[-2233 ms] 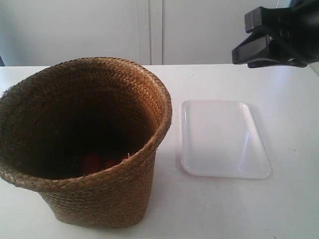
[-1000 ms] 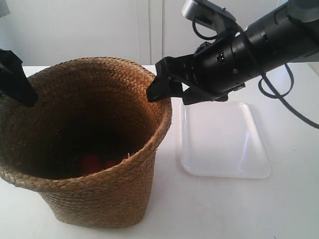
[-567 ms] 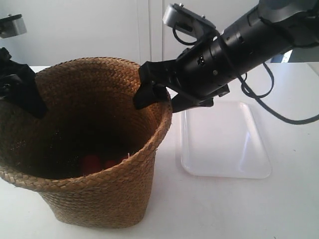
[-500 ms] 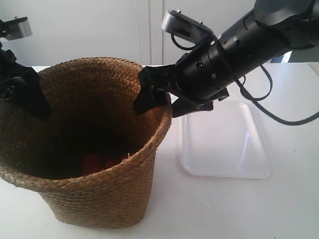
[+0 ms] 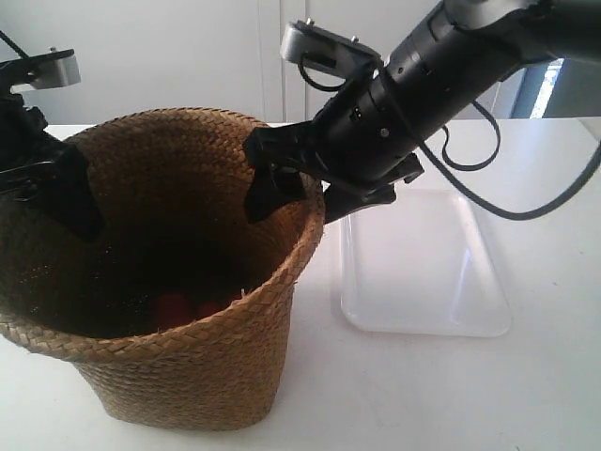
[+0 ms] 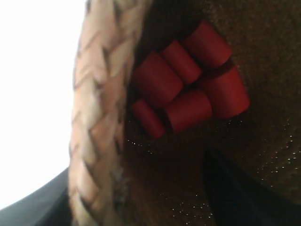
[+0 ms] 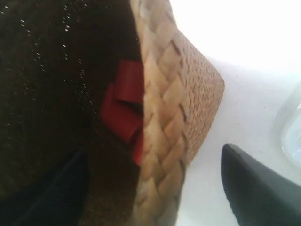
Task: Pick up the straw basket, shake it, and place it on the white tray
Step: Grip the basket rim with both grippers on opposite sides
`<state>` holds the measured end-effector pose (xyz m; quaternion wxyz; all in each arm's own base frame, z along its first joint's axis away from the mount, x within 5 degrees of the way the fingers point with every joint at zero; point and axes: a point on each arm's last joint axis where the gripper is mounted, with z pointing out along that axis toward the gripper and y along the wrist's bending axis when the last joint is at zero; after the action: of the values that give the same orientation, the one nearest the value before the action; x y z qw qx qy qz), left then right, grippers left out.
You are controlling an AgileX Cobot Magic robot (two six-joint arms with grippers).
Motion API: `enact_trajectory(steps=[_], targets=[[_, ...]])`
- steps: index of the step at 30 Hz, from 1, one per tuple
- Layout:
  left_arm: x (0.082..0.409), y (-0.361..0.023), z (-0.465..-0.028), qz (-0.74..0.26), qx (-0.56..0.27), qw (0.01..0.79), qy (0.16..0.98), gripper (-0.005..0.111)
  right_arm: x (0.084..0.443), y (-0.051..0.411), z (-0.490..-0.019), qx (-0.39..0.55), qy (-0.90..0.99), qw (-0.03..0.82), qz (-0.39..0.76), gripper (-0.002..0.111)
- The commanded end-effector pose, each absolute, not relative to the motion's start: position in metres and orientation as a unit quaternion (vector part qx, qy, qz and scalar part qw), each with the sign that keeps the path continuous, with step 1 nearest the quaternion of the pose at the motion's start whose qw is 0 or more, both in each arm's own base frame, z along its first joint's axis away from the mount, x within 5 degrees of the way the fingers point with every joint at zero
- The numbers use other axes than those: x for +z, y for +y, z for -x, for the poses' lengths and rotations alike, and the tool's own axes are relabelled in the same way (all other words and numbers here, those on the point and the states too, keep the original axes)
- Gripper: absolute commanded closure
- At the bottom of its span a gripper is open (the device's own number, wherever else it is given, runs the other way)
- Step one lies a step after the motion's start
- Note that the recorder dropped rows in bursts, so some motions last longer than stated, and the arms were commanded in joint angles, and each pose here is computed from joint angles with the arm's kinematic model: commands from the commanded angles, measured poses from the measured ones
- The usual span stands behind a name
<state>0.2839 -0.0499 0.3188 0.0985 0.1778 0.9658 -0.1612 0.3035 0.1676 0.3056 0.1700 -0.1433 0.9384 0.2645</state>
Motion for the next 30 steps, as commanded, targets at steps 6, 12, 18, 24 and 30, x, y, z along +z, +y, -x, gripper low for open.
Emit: enact_trajectory(steps=[6,12,18,24,30], targets=[[0.317,-0.051,-0.276,-0.185,-0.166,0.062,0.967,0.041,0.304,0.173,-0.310,0.247,0.946,0.154,0.143,0.037],[0.317,-0.051,-0.276,-0.185,-0.166,0.062,0.967,0.042,0.309,0.173,-0.310,0.249,0.947,0.152,0.136,0.048],[0.317,-0.051,-0.278,-0.183,-0.164,0.073,0.967,0.083,0.307,0.172,-0.308,0.240,0.950,0.135,0.145,0.084],[0.318,-0.053,-0.278,-0.180,-0.177,0.075,0.965,0.107,0.307,0.172,-0.310,0.224,0.949,0.155,0.157,0.108],[0.320,-0.055,-0.279,-0.179,-0.185,0.085,0.963,0.107,0.304,0.181,-0.305,0.186,0.951,0.164,0.186,0.108]])
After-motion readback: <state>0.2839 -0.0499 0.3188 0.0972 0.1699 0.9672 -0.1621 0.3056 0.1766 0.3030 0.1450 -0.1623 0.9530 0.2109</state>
